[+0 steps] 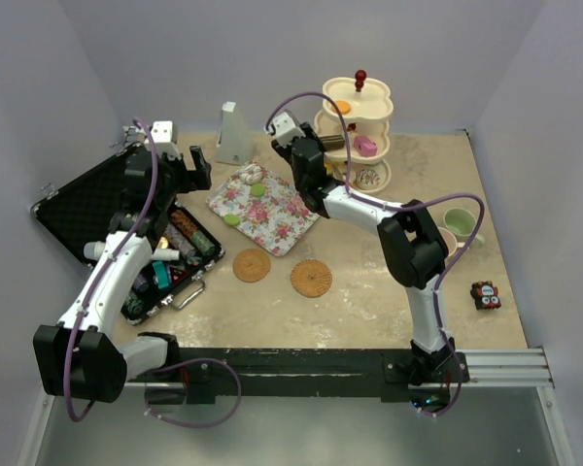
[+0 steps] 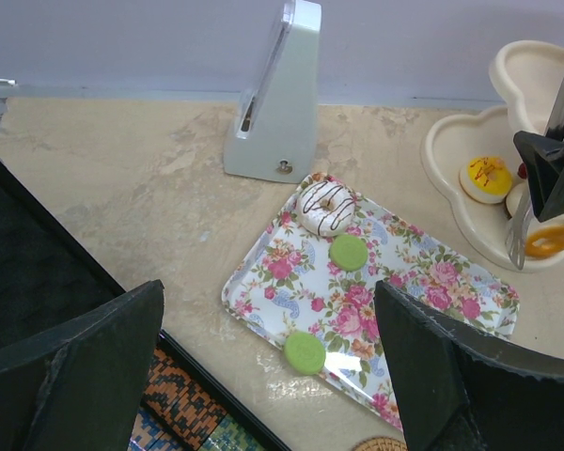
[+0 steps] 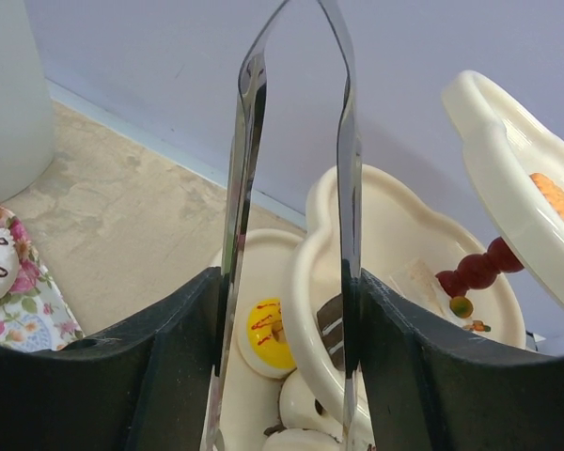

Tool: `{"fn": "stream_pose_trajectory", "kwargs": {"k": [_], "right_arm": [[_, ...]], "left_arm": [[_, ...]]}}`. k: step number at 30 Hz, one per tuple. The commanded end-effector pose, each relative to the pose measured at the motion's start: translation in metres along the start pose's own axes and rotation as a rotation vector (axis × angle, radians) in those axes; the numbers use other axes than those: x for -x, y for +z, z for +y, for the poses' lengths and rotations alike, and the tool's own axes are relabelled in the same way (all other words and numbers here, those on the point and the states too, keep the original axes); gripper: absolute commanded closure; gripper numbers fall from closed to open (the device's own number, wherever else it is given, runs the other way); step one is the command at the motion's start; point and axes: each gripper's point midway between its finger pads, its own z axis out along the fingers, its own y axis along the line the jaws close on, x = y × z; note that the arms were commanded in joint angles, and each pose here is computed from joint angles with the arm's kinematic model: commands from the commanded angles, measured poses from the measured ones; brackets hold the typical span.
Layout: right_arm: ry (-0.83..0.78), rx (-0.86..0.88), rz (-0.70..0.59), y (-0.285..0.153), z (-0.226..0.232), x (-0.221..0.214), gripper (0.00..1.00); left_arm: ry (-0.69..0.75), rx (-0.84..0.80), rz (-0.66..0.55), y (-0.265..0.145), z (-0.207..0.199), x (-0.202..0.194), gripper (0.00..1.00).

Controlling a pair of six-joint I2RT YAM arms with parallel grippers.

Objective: Serve the afternoon tea

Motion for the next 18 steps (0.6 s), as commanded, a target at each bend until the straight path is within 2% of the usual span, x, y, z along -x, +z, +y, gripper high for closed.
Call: {"fn": "stream_pose_trajectory", "kwargs": {"k": [1, 18], "right_arm": [[0.087, -0.034, -0.100, -0.002, -0.023, 0.043, 0.43], [0.232, 0.125, -0.232, -0.032, 0.007, 0.104, 0.44]], "left_arm": [[-0.011, -0.013, -0.044, 0.001, -0.002, 0.014, 0.02], [-0.009, 0.028, -0.066, -0.002, 0.005, 0.018, 0.02]]}}
